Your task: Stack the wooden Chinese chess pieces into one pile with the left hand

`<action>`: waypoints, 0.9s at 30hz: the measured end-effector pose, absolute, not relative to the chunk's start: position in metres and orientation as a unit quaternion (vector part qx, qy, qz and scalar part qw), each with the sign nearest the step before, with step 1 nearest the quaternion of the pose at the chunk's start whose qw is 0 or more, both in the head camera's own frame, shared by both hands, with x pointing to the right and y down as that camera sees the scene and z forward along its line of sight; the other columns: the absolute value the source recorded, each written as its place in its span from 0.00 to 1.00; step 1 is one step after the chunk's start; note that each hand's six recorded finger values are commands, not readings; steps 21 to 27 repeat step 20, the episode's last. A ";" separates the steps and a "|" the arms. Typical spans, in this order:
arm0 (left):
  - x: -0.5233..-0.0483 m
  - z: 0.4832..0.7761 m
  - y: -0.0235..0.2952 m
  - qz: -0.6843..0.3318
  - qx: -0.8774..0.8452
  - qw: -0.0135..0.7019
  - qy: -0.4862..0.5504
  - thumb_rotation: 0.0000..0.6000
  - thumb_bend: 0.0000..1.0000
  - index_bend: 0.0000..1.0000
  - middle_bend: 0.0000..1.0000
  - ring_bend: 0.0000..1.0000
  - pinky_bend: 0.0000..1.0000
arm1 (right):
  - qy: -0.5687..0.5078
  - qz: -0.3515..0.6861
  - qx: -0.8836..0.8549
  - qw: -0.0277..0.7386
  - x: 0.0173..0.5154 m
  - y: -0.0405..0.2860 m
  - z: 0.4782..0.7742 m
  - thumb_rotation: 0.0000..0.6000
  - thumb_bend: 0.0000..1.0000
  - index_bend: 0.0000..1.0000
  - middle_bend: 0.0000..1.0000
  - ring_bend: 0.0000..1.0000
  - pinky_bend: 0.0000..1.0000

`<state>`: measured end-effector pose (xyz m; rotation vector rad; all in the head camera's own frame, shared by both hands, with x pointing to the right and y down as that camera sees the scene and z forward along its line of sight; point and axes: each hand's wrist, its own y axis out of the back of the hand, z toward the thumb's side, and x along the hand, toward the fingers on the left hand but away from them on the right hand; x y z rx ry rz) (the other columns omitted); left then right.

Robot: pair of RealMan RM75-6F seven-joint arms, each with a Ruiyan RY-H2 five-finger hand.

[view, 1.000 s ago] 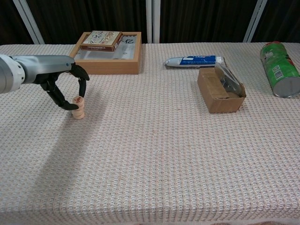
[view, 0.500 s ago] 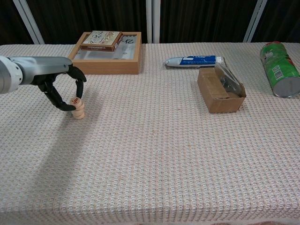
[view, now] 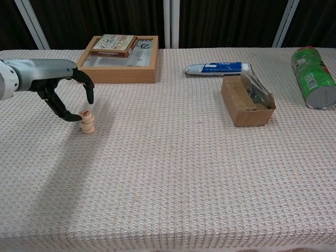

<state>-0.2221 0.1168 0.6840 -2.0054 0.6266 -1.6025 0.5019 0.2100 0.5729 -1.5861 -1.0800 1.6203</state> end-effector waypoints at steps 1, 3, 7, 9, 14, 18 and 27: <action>-0.223 0.680 0.116 -0.587 -0.735 0.249 0.232 1.00 0.26 0.28 0.09 0.00 0.00 | -0.409 0.613 -0.601 0.310 0.502 0.210 0.573 1.00 0.22 0.00 0.00 0.00 0.00; -0.228 0.670 0.116 -0.585 -0.731 0.255 0.242 1.00 0.26 0.26 0.09 0.00 0.00 | -0.410 0.612 -0.601 0.312 0.501 0.210 0.572 1.00 0.22 0.00 0.00 0.00 0.00; -0.247 0.646 0.115 -0.581 -0.713 0.279 0.274 1.00 0.23 0.15 0.09 0.00 0.00 | -0.409 0.611 -0.600 0.316 0.501 0.209 0.569 1.00 0.22 0.00 0.00 0.00 0.00; -0.258 0.636 0.115 -0.569 -0.707 0.301 0.294 1.00 0.19 0.11 0.08 0.00 0.00 | -0.406 0.611 -0.599 0.320 0.500 0.209 0.569 1.00 0.22 0.00 0.00 0.00 0.00; -0.309 0.613 0.122 -0.541 -0.658 0.389 0.352 1.00 0.08 0.05 0.06 0.00 0.00 | -0.387 0.615 -0.587 0.356 0.492 0.208 0.568 1.00 0.21 0.00 0.00 0.00 0.00; -0.370 0.595 0.141 -0.537 -0.596 0.461 0.379 1.00 0.06 0.04 0.04 0.00 0.00 | -0.370 0.617 -0.575 0.389 0.481 0.207 0.569 1.00 0.21 0.00 0.00 0.00 0.00; -0.399 0.595 0.158 -0.553 -0.581 0.458 0.382 1.00 0.06 0.04 0.04 0.00 0.00 | -0.364 0.617 -0.572 0.400 0.473 0.207 0.571 1.00 0.21 0.00 0.00 0.00 0.00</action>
